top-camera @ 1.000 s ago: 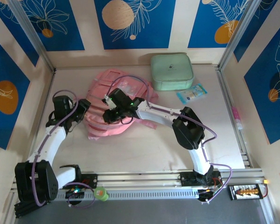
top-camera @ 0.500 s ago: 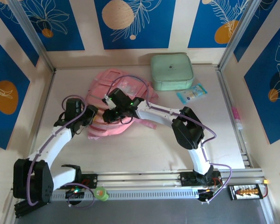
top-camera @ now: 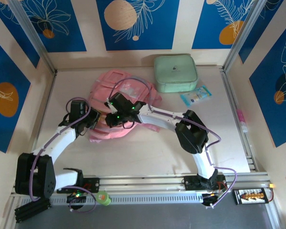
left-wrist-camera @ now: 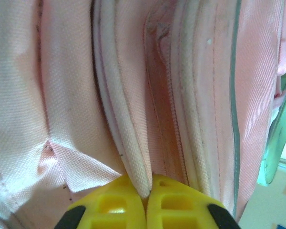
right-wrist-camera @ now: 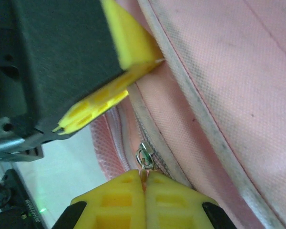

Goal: Pack the student bag

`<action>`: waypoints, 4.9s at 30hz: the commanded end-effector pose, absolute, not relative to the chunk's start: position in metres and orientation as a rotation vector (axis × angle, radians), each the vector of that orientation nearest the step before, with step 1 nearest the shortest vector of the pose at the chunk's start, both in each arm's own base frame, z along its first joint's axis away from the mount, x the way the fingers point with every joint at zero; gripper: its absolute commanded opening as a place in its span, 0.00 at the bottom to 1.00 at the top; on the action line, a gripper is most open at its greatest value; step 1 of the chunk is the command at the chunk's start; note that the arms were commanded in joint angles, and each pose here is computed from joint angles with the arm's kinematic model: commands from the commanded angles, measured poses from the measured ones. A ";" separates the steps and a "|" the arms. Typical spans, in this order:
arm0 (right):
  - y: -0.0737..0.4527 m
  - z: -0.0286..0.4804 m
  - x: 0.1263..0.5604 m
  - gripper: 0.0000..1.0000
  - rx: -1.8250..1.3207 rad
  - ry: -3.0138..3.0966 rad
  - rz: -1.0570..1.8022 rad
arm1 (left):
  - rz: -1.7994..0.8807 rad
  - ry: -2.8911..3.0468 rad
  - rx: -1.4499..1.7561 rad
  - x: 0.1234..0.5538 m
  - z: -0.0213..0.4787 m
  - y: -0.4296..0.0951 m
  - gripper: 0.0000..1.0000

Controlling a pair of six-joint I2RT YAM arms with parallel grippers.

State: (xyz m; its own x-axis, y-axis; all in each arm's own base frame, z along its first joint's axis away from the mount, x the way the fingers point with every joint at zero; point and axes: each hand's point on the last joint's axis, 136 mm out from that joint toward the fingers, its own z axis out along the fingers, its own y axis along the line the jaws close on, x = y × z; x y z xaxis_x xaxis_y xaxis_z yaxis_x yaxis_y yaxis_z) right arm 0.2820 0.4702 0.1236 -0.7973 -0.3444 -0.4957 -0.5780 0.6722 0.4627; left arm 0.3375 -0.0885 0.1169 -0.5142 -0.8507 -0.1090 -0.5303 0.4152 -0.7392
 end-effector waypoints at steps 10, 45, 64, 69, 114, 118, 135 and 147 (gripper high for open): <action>0.367 0.135 0.281 0.00 -0.467 2.598 0.420 | -0.882 2.143 -1.036 0.352 0.150 -0.086 0.00; 0.262 0.120 0.442 0.01 -0.465 2.559 0.323 | -0.914 2.408 -0.656 0.327 0.143 -0.112 0.00; 0.288 0.193 0.380 0.67 -0.269 2.454 0.944 | -1.093 2.446 -0.601 0.304 0.129 -0.142 0.00; 0.320 0.185 0.379 0.77 -0.261 2.450 1.136 | -1.117 2.470 -0.604 0.301 0.120 -0.151 0.00; 0.336 0.117 0.322 0.36 -0.715 2.456 0.648 | -1.136 2.437 -0.627 0.318 0.125 -0.155 0.00; 0.336 0.111 0.322 0.26 -0.706 2.475 0.634 | -1.135 2.440 -0.632 0.318 0.124 -0.155 0.00; 0.338 0.107 0.286 0.05 -0.802 2.481 0.649 | -0.992 2.378 -0.829 0.333 0.112 -0.134 0.00; 0.392 0.116 0.259 0.07 -0.871 2.443 0.799 | -1.030 2.382 -0.858 0.341 0.105 -0.149 0.00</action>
State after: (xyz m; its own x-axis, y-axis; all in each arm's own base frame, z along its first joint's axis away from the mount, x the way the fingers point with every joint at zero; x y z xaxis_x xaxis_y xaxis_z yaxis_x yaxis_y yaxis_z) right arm 0.2777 0.3650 0.1068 -0.7127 -0.4181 -0.5632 -0.6473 0.7013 0.2985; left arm 0.3244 -0.1331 0.0873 -0.7236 -0.6848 -0.0862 -0.4420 0.5557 -0.7041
